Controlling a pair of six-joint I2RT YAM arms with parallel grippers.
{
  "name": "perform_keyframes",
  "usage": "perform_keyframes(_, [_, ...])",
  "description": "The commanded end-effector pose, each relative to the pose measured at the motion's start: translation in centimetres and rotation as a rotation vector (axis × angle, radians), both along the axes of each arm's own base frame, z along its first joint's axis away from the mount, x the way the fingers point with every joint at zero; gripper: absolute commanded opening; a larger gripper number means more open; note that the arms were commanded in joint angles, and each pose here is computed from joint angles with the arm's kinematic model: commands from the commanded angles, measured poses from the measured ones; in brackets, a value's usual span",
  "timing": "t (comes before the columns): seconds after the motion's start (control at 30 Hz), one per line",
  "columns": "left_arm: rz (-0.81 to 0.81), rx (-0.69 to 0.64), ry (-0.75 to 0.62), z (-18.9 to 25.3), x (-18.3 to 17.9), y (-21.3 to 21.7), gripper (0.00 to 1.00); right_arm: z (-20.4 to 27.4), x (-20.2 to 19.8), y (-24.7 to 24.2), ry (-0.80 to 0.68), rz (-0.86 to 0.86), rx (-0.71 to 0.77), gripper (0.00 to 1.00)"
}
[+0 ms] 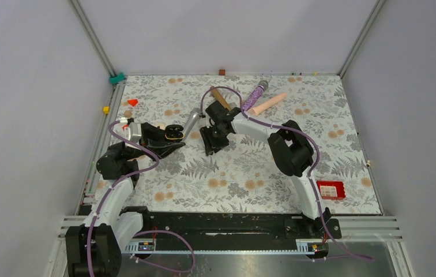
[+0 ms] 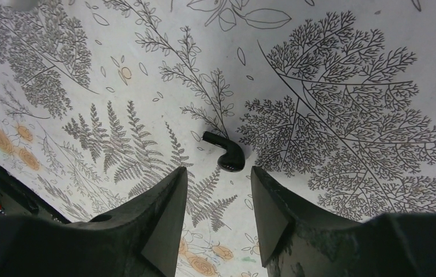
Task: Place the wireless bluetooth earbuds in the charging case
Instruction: Pick up the earbud from the center of the board.
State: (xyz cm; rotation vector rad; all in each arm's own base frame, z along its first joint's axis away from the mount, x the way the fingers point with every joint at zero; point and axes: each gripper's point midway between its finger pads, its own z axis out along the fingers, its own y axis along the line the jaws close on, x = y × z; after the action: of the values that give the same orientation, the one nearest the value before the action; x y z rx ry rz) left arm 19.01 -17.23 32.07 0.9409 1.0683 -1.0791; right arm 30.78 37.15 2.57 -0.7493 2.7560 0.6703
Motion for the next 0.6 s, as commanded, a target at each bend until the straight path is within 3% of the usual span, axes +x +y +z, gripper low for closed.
perform_keyframes(0.0, [0.016,-0.020,-0.056,0.86,-0.13,0.02,0.00,-0.12,0.52,0.23,0.022,-0.039,-0.004,0.51])
perform_keyframes(0.27, [0.018,-0.019,-0.056,0.75,-0.06,0.03,0.00,-0.58,0.58,0.49,0.039,-0.049,-0.001,0.45])
perform_keyframes(0.57, [0.019,-0.018,-0.054,0.61,-0.01,0.04,0.00,-0.48,1.05,-0.04,0.011,-0.049,-0.016,0.32])
